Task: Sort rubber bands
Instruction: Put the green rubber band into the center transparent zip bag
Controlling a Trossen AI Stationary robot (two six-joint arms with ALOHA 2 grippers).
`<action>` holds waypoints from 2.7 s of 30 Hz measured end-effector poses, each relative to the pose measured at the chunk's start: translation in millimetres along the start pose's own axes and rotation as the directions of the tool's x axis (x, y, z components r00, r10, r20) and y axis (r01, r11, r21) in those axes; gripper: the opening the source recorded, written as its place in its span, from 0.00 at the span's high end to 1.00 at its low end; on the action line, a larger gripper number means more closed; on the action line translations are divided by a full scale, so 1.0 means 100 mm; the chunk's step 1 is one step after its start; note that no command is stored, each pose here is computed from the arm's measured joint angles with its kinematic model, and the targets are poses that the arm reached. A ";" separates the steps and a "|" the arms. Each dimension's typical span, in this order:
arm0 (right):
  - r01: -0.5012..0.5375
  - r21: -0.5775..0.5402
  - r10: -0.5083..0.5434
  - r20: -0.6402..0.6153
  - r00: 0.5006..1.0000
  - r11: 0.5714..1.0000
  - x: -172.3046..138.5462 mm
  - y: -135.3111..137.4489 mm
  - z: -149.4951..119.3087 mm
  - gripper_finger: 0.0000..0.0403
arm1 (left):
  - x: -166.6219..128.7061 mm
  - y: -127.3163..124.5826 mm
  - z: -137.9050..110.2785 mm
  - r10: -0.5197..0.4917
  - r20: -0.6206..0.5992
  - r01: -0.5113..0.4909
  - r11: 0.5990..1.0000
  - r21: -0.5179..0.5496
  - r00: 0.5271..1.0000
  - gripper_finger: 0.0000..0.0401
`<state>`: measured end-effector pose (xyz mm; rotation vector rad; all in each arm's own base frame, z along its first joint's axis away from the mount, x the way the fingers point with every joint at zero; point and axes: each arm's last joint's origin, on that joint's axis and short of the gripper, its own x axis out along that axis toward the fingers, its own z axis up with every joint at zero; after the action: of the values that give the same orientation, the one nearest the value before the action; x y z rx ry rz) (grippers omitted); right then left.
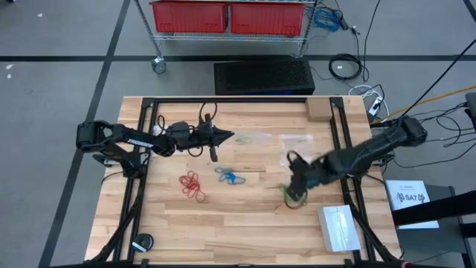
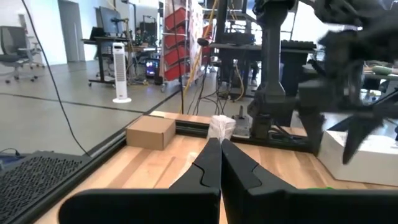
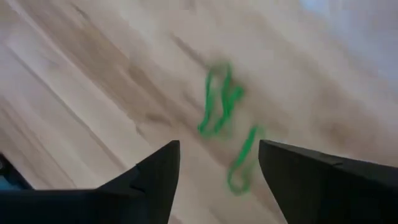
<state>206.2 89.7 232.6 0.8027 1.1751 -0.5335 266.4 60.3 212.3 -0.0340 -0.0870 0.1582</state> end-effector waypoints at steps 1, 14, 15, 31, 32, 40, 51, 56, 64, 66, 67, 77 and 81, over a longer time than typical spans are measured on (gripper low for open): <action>0.007 0.030 -0.007 -0.011 1.000 1.000 0.05 0.00 -0.08 0.47 | 0.00 0.00 0.00 0.001 0.000 -0.001 1.000 0.000 1.000 1.00; 0.217 0.142 -0.209 -0.063 0.976 0.966 0.67 -0.03 -0.38 0.47 | 0.00 0.03 0.01 0.004 0.003 -0.004 1.000 0.003 1.000 1.00; 0.223 0.138 -0.215 -0.071 0.974 0.965 0.71 -0.03 -0.38 0.47 | 0.00 0.03 0.01 0.003 0.003 -0.003 1.000 0.003 1.000 1.00; 0.228 0.081 -0.215 -0.144 0.966 0.970 0.86 0.00 -0.37 0.96 | 0.00 0.03 0.00 0.003 -0.001 -0.003 1.000 0.002 1.000 1.00; 0.209 0.080 -0.196 -0.142 0.970 0.975 0.83 0.01 -0.36 0.97 | 0.00 0.03 0.00 0.003 -0.002 -0.003 1.000 0.002 1.000 1.00; 0.018 0.056 -0.021 0.066 0.998 0.998 0.32 0.14 -0.22 1.00 | 0.00 0.03 0.00 0.004 -0.002 -0.004 1.000 0.002 1.000 1.00; 0.193 -0.151 -0.047 0.659 0.751 0.970 -0.25 0.29 0.64 1.00 | 0.00 0.04 0.01 0.005 0.003 -0.005 1.000 0.005 1.000 1.00; 0.285 -0.209 0.005 0.814 0.580 0.935 -0.41 0.35 1.16 1.00 | 0.01 0.05 0.02 0.010 0.005 -0.010 1.000 0.005 1.000 1.00; 0.294 -0.350 0.138 0.818 0.558 0.889 -0.34 0.31 1.61 1.00 | 0.01 0.05 0.02 0.009 0.004 -0.009 1.000 0.006 1.000 1.00; 0.287 -0.374 0.149 0.798 0.584 0.882 -0.26 0.30 1.66 1.00 | 0.01 0.05 0.02 0.009 0.004 -0.009 1.000 0.006 1.000 1.00; 0.286 -0.383 0.151 0.790 0.594 0.878 -0.22 0.31 1.67 1.00 | 0.01 0.05 0.02 0.009 0.004 -0.009 1.000 0.006 1.000 1.00; 0.283 -0.366 0.152 0.808 0.569 0.887 -0.25 0.37 1.60 1.00 | 0.01 0.05 0.02 0.009 0.000 -0.009 1.000 0.009 1.000 1.00; 0.276 -0.366 0.158 0.810 0.564 0.889 -0.28 0.38 1.58 1.00 | 0.01 0.05 0.02 0.010 0.000 -0.010 1.000 0.009 1.000 1.00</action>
<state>319.4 -12.1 295.7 0.0211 0.3793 -0.5635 266.4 65.5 213.7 -0.0258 -0.0864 0.1681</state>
